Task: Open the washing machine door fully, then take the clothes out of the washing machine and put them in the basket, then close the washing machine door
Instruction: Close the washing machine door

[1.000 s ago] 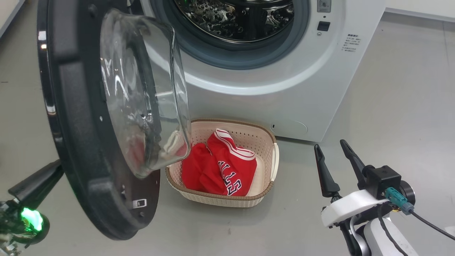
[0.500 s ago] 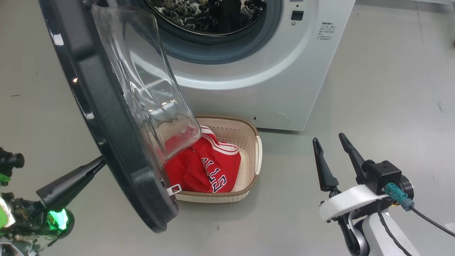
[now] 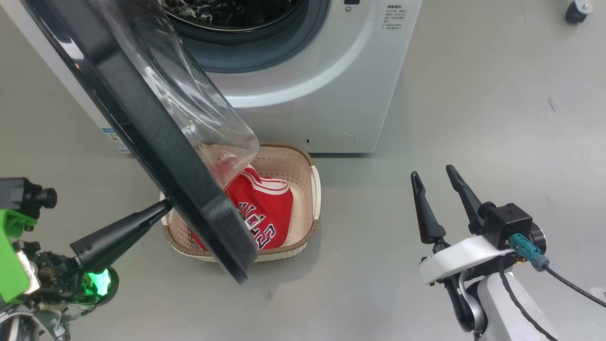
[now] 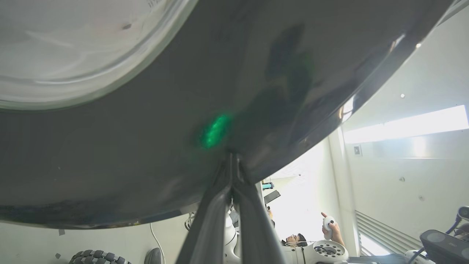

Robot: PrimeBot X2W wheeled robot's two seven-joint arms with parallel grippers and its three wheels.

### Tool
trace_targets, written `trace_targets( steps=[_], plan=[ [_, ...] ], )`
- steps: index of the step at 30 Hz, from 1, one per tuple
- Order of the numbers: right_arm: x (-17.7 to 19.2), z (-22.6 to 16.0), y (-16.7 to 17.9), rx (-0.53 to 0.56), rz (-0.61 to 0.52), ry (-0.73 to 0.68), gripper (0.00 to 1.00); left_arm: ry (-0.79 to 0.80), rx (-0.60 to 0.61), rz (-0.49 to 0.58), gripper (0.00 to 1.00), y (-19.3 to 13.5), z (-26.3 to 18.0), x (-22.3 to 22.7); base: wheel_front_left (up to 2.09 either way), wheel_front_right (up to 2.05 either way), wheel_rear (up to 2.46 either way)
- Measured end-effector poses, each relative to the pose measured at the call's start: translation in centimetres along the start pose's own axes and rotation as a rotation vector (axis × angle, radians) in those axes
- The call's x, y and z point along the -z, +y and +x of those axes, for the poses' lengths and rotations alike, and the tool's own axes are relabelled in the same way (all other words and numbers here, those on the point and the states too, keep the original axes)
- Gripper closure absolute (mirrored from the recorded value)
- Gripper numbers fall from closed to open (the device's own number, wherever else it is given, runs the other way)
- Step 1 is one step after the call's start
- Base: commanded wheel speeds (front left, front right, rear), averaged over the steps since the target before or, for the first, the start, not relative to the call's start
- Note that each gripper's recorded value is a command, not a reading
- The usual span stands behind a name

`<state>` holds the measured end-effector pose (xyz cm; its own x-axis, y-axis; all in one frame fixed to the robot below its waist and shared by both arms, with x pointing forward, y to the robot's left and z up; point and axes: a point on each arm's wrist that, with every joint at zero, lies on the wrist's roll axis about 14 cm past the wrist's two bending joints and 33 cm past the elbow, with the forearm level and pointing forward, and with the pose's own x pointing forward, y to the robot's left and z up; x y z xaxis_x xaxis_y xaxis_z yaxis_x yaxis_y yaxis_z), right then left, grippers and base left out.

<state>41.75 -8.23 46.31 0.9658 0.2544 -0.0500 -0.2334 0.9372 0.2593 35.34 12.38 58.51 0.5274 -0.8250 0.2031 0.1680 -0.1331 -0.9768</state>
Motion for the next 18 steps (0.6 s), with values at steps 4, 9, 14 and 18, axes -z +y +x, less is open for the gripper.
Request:
trace_targets(
  steps=[4, 9, 14, 18],
  plan=[
    [-0.1, 0.0, -0.9, 0.024, -0.001, -0.004, 0.0, 0.049, 0.014, -0.006, 1.0, 0.1, 1.6, 0.0, 0.0, 0.0, 0.0],
    [-0.1, -0.3, -2.1, 0.061, 0.002, -0.004, 0.0, 0.096, 0.028, -0.02, 1.0, 0.5, 3.4, -0.3, 0.0, 0.0, 0.0],
    [0.3, -0.8, -3.4, 0.099, 0.0, 0.007, 0.0, 0.144, 0.03, -0.041, 1.0, 1.2, 5.4, -0.5, 0.0, 0.0, 0.0],
    [0.4, -0.9, -4.5, 0.13, 0.005, 0.01, 0.0, 0.171, 0.037, -0.06, 1.0, 1.6, 7.1, -0.9, 0.0, 0.0, 0.0]
  ],
)
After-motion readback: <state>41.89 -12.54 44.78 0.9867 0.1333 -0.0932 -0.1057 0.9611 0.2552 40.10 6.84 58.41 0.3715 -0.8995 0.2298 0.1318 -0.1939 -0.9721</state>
